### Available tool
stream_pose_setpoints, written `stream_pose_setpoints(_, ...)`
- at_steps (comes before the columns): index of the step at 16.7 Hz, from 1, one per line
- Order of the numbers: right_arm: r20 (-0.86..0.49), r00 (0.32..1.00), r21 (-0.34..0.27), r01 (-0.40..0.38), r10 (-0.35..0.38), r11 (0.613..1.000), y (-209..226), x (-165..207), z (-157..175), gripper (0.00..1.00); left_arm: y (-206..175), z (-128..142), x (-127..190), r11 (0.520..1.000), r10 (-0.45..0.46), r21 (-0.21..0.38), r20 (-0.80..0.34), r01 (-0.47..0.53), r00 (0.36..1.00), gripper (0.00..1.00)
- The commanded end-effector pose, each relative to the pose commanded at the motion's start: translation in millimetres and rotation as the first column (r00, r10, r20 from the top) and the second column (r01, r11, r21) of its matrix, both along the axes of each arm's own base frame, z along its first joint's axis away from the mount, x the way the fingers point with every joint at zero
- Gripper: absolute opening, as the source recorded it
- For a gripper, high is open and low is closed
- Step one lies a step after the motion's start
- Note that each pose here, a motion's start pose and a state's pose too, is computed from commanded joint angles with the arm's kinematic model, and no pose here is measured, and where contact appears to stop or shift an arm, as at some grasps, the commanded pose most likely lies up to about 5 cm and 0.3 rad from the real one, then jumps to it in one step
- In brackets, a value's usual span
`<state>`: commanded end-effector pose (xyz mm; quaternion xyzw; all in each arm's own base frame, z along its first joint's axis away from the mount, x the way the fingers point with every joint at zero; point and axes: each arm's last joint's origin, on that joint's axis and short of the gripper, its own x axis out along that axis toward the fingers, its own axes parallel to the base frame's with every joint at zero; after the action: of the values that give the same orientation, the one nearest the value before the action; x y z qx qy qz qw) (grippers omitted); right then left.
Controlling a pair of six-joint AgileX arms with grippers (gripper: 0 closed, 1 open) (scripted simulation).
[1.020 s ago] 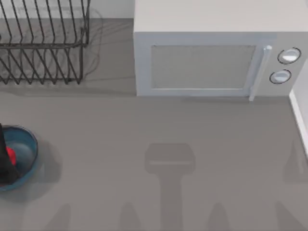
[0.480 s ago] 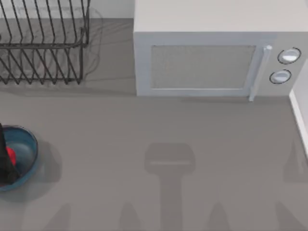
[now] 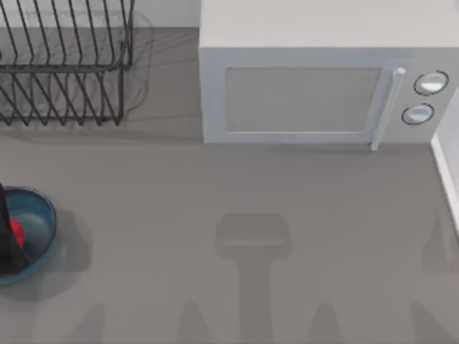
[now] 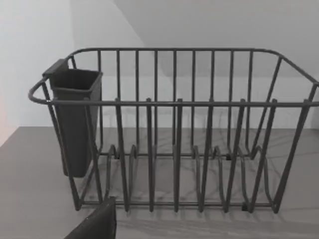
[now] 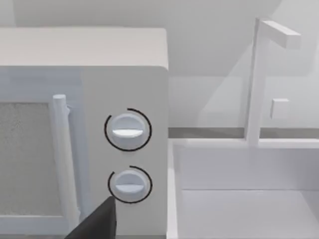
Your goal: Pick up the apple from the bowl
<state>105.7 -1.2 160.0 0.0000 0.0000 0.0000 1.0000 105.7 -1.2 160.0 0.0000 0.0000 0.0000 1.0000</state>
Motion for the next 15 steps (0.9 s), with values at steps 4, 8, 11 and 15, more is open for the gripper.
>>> stream_pose_setpoints(4, 0.000, 1.000, 0.000, 0.000, 0.000, 1.000, 0, 0, 0, 1.00, 0, 5, 0, 1.000, 0.002, 0.002, -0.030, -0.002, 1.000, 1.00)
stream_pose_setpoints(8, 0.000, 1.000, 0.000, 0.000, 0.000, 1.000, 0, 0, 0, 1.00, 1, 30, 6, 1.000, 0.010, 0.013, -0.203, -0.007, 0.979, 1.00)
stream_pose_setpoints(11, 0.000, 1.000, 0.000, 0.000, 0.000, 1.000, 0, 0, 0, 1.00, 3, 53, 24, 1.000, 0.017, 0.023, -0.415, -0.008, 0.910, 1.00)
stream_pose_setpoints(15, 0.000, 1.000, 0.000, 0.000, 0.000, 1.000, 0, 0, 0, 1.00, 7, 74, 70, 1.000, 0.023, 0.030, -0.713, -0.002, 0.701, 1.00)
